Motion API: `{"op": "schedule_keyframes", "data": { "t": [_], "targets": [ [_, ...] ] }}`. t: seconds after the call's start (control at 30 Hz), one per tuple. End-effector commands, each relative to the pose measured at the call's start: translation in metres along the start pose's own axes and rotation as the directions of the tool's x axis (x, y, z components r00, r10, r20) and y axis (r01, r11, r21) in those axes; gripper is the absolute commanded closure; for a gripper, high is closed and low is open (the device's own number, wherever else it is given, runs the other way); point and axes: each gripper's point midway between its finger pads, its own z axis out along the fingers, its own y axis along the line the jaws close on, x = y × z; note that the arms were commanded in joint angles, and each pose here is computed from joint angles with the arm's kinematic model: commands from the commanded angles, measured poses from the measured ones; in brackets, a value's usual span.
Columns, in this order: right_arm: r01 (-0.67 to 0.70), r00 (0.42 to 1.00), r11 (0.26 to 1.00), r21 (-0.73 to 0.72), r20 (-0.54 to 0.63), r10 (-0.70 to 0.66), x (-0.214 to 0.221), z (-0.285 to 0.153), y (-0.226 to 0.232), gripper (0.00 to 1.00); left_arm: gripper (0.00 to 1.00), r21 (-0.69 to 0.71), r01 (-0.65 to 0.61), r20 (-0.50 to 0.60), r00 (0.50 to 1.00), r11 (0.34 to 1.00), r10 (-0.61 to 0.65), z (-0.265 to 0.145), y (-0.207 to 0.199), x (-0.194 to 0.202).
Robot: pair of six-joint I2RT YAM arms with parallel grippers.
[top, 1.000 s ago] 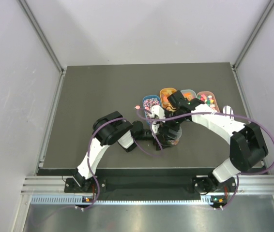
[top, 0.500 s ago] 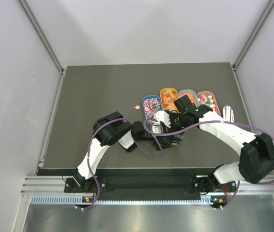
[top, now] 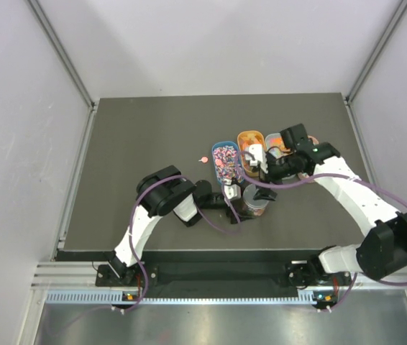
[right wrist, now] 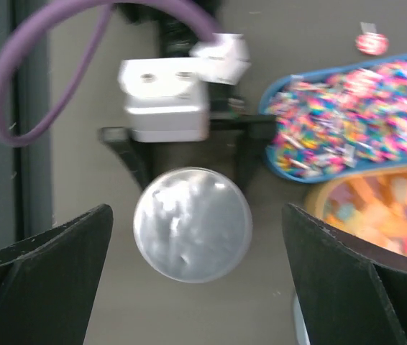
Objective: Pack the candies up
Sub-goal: Reset both arms
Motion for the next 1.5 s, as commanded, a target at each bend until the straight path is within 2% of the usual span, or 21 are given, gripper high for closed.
{"op": "schedule_keyframes", "data": {
  "t": [0.0,0.07,0.1,0.17,0.2,0.3,0.33,0.4,0.43,0.63,0.8,0.93,1.33,1.47],
  "targets": [
    [-0.019,0.993,0.981,0.192,0.117,-0.004,-0.027,-0.029,-0.038,0.00,1.00,0.039,0.083,-0.106,0.991,0.996,-0.079,-0.020,-0.017,0.036],
    [-0.093,0.988,0.946,0.311,0.144,0.050,-0.015,-0.043,-0.055,0.00,1.00,0.044,0.091,-0.111,0.990,0.995,-0.085,-0.020,-0.018,0.037],
    [-0.133,0.980,0.907,0.399,0.192,0.059,-0.019,-0.053,-0.074,0.00,0.93,0.044,0.093,-0.114,0.990,0.995,-0.087,-0.019,-0.019,0.037],
    [-0.203,0.969,0.849,0.489,0.222,0.103,-0.002,-0.066,-0.085,0.00,0.84,0.047,0.083,-0.112,0.991,0.995,-0.077,-0.020,-0.019,0.037],
    [-0.244,0.962,0.809,0.534,0.238,0.133,0.006,-0.069,-0.092,0.00,0.65,0.041,0.081,-0.111,0.991,0.996,-0.077,-0.022,-0.018,0.037],
    [-0.282,0.955,0.772,0.570,0.244,0.168,0.019,-0.076,-0.096,0.00,0.46,0.040,0.079,-0.112,0.991,0.996,-0.074,-0.024,-0.020,0.037],
    [-0.293,0.952,0.766,0.573,0.246,0.180,0.021,-0.076,-0.097,0.00,0.33,0.037,0.076,-0.111,0.991,0.996,-0.072,-0.025,-0.020,0.036],
    [-0.322,0.944,0.753,0.573,0.257,0.208,0.026,-0.078,-0.098,0.00,0.18,0.030,0.071,-0.108,0.992,0.997,-0.068,-0.027,-0.021,0.035],
    [-0.325,0.943,0.751,0.575,0.257,0.211,0.028,-0.078,-0.099,0.00,0.01,0.029,0.066,-0.102,0.993,0.997,-0.063,-0.027,-0.022,0.031],
    [-0.339,0.938,0.728,0.596,0.270,0.216,0.029,-0.087,-0.107,0.00,0.01,0.016,0.066,-0.094,0.994,0.998,-0.064,-0.033,-0.023,0.024],
    [-0.325,0.943,0.734,0.596,0.266,0.201,0.027,-0.087,-0.109,0.00,0.01,0.069,0.066,-0.068,0.996,0.995,-0.061,-0.021,-0.023,0.020],
    [-0.312,0.947,0.742,0.593,0.259,0.192,0.023,-0.091,-0.107,0.00,0.01,0.055,0.062,-0.055,0.997,0.997,-0.059,-0.023,-0.016,0.010],
    [-0.343,0.937,0.706,0.619,0.282,0.208,0.027,-0.101,-0.098,0.00,0.01,-0.013,0.142,-0.120,0.982,0.990,-0.142,-0.084,-0.026,0.018],
    [-0.392,0.920,0.628,0.672,0.301,0.252,0.030,-0.123,-0.106,0.00,0.01,-0.097,0.123,-0.116,0.984,0.988,-0.134,-0.106,-0.021,0.004]
  ]
}}
